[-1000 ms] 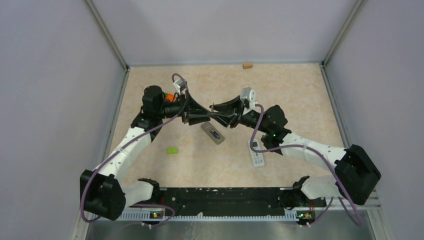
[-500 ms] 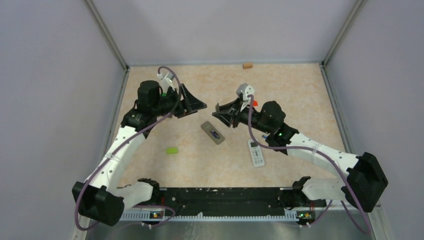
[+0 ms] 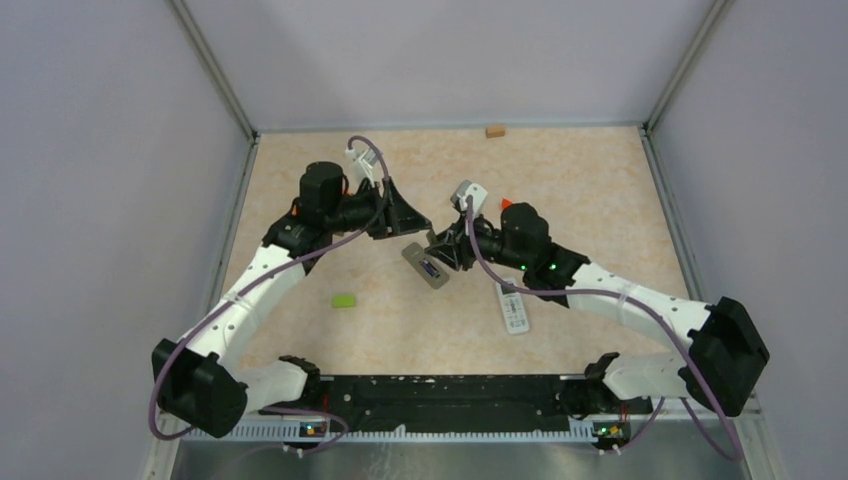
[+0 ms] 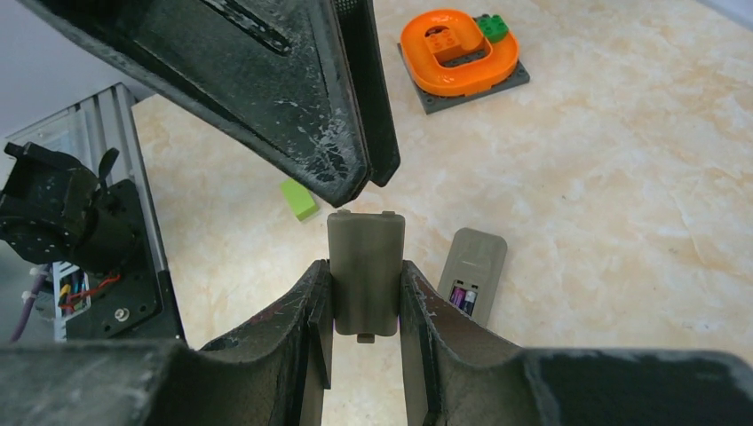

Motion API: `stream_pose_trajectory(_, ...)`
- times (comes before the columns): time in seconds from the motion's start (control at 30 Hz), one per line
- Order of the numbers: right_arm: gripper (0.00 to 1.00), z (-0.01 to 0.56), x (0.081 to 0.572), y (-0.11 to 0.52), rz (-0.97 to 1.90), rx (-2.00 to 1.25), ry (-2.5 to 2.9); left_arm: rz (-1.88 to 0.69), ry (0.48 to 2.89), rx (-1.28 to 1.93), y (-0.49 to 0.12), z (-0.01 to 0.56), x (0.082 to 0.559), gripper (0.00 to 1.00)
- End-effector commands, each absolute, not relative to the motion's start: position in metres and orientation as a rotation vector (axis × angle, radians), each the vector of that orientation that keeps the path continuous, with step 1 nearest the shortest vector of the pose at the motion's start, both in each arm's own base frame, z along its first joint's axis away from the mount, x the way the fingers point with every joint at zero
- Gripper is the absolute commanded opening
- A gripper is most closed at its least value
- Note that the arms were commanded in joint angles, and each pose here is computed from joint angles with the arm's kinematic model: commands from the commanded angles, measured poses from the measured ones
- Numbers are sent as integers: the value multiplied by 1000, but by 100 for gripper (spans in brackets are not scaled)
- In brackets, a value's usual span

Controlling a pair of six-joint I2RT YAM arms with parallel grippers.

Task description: Load the batteries into the remote control

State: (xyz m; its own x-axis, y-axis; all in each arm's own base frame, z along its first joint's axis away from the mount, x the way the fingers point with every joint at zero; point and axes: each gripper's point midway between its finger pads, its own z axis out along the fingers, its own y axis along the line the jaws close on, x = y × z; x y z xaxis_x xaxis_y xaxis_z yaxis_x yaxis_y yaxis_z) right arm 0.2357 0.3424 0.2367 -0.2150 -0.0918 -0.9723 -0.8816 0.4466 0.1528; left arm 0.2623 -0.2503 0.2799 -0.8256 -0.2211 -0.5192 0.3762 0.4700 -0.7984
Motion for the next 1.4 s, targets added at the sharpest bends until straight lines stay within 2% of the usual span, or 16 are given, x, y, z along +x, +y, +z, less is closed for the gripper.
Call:
stream_pose_trajectory(0.0,23,255,237,351,915,-882,1605,-1378,2130,214,-258,280,257,52)
stream_pose_trajectory(0.1,24,256,240,353,909,-880,1616,-1406,2183,229,-262,270,250,41)
stream_pose_trajectory(0.5,24,247,241,361,925,-896,1660,-1382,2254,213,-263,255,250,21)
stream_pose_trajectory(0.8,25,243,243,365,941,-867,1712,-1332,2286,242,-261,246,253,0)
stream_pose_trajectory(0.87,32,241,243,364,946,-853,1728,-1322,2288,242,-261,245,255,0)
stream_pose_trajectory(0.93,55,237,246,361,933,-810,1785,-1301,2284,236,-259,245,258,0)
stream_pose_trajectory(1.0,68,234,246,356,923,-786,1831,-1263,2282,231,-257,241,264,0)
stream_pose_trajectory(1.13,73,244,233,341,1054,-680,1889,-1235,2280,213,-254,238,275,0)
stream_pose_trajectory(1.37,69,271,233,294,1421,49,1859,-1363,2210,169,-255,249,284,0)
